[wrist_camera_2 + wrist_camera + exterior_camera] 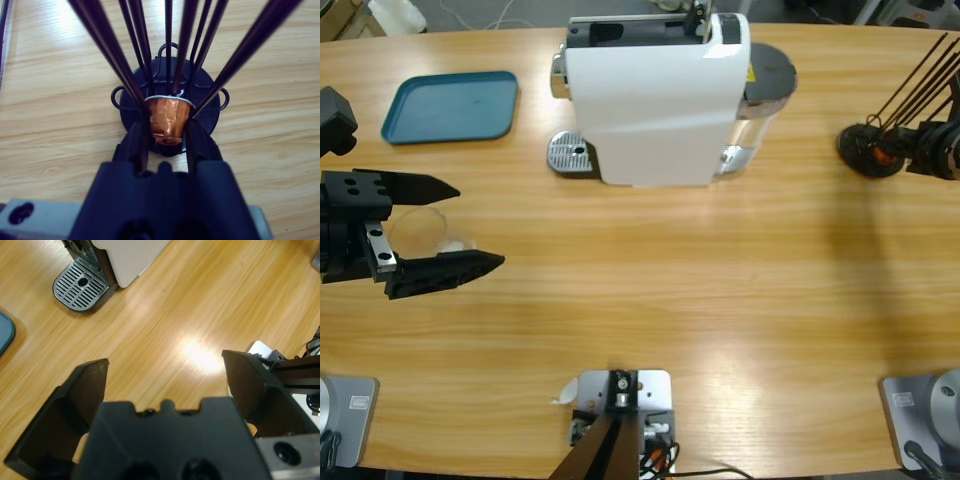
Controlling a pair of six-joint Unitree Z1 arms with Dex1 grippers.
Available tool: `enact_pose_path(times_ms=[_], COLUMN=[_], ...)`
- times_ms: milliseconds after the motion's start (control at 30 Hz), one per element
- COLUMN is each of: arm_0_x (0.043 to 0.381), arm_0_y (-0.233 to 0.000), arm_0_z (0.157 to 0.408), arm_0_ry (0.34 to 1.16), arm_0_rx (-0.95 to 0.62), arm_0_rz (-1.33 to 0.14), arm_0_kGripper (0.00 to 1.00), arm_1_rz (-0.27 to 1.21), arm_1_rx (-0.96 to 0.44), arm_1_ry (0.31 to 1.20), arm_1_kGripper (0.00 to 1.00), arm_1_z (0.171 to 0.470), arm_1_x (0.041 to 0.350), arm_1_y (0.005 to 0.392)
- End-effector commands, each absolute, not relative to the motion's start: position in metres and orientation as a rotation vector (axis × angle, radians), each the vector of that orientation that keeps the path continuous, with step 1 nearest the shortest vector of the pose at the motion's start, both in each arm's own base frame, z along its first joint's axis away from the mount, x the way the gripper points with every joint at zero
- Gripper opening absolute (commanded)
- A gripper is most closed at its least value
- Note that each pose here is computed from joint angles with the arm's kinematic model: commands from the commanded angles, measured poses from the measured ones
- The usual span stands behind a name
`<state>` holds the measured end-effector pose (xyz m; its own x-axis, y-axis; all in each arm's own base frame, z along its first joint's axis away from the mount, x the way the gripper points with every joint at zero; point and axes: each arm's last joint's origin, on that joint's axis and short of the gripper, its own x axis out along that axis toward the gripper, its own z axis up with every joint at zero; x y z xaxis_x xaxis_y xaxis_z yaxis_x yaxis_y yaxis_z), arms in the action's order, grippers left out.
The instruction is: Pour coffee
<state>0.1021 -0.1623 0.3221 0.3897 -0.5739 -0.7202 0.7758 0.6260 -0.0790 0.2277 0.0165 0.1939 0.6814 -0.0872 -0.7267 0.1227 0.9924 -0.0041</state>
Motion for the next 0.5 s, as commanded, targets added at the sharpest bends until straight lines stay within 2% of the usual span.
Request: enact_pose_path(times_ms=[33, 233, 333, 367, 400, 500], arm_0_x=[0.0986, 0.0987, 0.0986, 0.0987, 0.0987, 0.0988], arm_0_y=[-0.1559, -0.1561, -0.1559, -0.1561, -0.1562, -0.1563], arm_0_z=[0.3163, 0.3169, 0.3167, 0.3168, 0.317, 0.3174], arm_0_ry=[0.794, 0.793, 0.793, 0.794, 0.793, 0.792], arm_0_rx=[0.288, 0.285, 0.285, 0.284, 0.283, 0.283], arm_0_rz=[-0.855, -0.855, -0.855, -0.854, -0.855, -0.855], arm_0_kGripper=[0.977, 0.977, 0.978, 0.977, 0.977, 0.977], arm_1_rz=[-0.122, -0.137, -0.138, -0.138, -0.14, -0.144], arm_1_rx=[0.053, 0.061, 0.063, 0.064, 0.064, 0.063], arm_1_ry=[0.807, 0.803, 0.794, 0.784, 0.774, 0.756], arm_1_kGripper=[0.287, 0.283, 0.251, 0.105, 0.001, 0.0], arm_1_z=[0.1927, 0.1935, 0.1948, 0.1959, 0.1975, 0.2005], arm_1_x=[0.2401, 0.2416, 0.2404, 0.2392, 0.2383, 0.2376], arm_1_y=[0.0165, 0.0148, 0.0143, 0.0141, 0.0139, 0.0135])
